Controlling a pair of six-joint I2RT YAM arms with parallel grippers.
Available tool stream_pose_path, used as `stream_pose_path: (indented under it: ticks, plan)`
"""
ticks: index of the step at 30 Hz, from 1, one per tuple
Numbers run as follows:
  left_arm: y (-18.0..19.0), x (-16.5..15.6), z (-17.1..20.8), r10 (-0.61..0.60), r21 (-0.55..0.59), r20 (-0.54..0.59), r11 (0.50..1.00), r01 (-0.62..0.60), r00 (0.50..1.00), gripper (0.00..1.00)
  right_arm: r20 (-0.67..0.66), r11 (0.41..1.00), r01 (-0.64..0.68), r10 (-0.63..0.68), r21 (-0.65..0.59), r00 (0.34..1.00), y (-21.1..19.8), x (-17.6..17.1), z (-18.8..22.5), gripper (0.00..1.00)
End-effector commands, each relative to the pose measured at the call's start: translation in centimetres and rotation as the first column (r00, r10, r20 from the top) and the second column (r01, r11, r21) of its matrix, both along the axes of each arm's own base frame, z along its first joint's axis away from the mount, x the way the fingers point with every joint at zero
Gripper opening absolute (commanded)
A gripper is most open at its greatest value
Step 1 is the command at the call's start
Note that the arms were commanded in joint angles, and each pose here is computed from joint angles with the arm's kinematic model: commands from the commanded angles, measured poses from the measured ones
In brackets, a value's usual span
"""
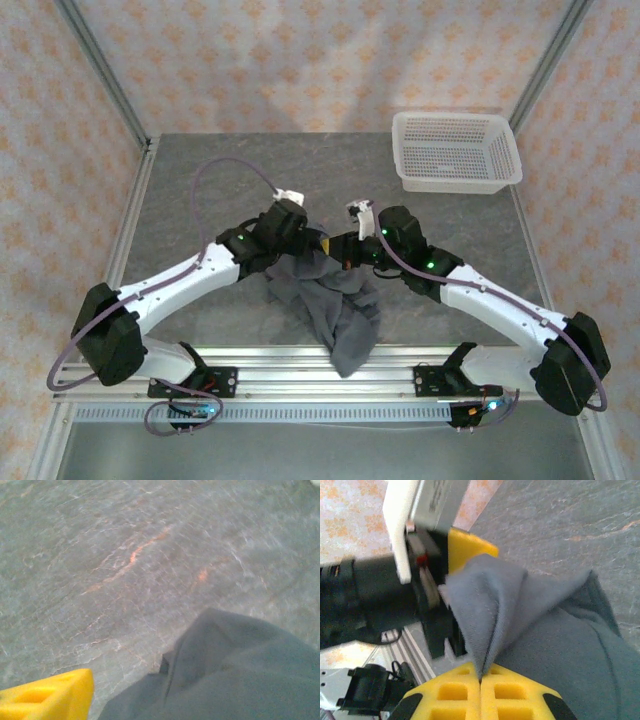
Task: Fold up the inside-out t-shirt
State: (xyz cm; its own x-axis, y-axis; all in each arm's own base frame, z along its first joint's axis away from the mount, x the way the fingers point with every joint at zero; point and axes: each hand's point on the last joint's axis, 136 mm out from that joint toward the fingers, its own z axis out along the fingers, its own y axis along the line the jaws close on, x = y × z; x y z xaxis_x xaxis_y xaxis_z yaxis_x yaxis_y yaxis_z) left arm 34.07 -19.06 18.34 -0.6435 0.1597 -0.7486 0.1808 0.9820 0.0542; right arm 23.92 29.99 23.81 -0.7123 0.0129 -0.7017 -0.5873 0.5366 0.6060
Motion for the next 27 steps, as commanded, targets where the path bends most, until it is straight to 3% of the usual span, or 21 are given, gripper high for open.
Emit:
stream_pose_path:
  ticks: [1,4,8,13,17,19,21,23,27]
  plan:
    - [-2.3,1.0,3.0,-0.069,-0.186,0.049,0.979,0.077,0.996,0.64,0.001,0.999,-0.042,0.042,0.022,0.999,0.3,-0.6,0.9,0.0]
    - [-3.5,0.6,2.8,-0.125,-0.234,0.024,0.964,0.127,0.992,0.57,-0.002,0.999,-0.039,0.039,0.018,0.999,0.3,-0.6,0.6,0.0]
    - [-2.2,0.7,2.5,-0.074,-0.274,-0.02,0.96,0.066,0.997,0.31,-0.018,1.0,-0.002,0.001,-0.013,1.0,-0.2,-0.1,-0.1,0.0]
    - [-1.9,-1.0,5.7,-0.123,-0.366,0.002,0.923,0.115,0.992,0.26,-0.055,0.974,0.138,-0.15,-0.178,0.987,-2.9,1.0,-3.9,0.0]
    - [-2.1,-2.5,8.2,-0.172,-0.418,0.039,0.892,0.172,0.984,0.01,-0.068,0.949,0.197,-0.219,-0.246,0.973,-4.4,1.5,-6.1,0.0]
    - [-2.7,-3.1,8.8,-0.208,-0.447,0.04,0.871,0.204,0.977,0.0,-0.045,0.922,0.254,-0.278,-0.291,0.959,-5.6,2.0,-6.6,0.0]
    - [-3.6,-3.7,8.7,-0.255,-0.476,0.023,0.847,0.235,0.967,0.0,-0.025,0.919,0.246,-0.266,-0.307,0.964,-5.8,2.0,-6.2,0.12]
    - [-4.1,-3.9,8.4,-0.277,-0.498,0.003,0.833,0.242,0.961,0.0,-0.001,0.94,0.186,-0.195,-0.285,0.981,-4.5,1.1,-4.8,0.31]
    - [-4.3,-3.9,7.4,-0.273,-0.508,-0.027,0.832,0.222,0.962,0.0,0.244,0.927,0.192,-0.115,-0.321,0.963,-2.2,-0.3,-1.3,0.49]
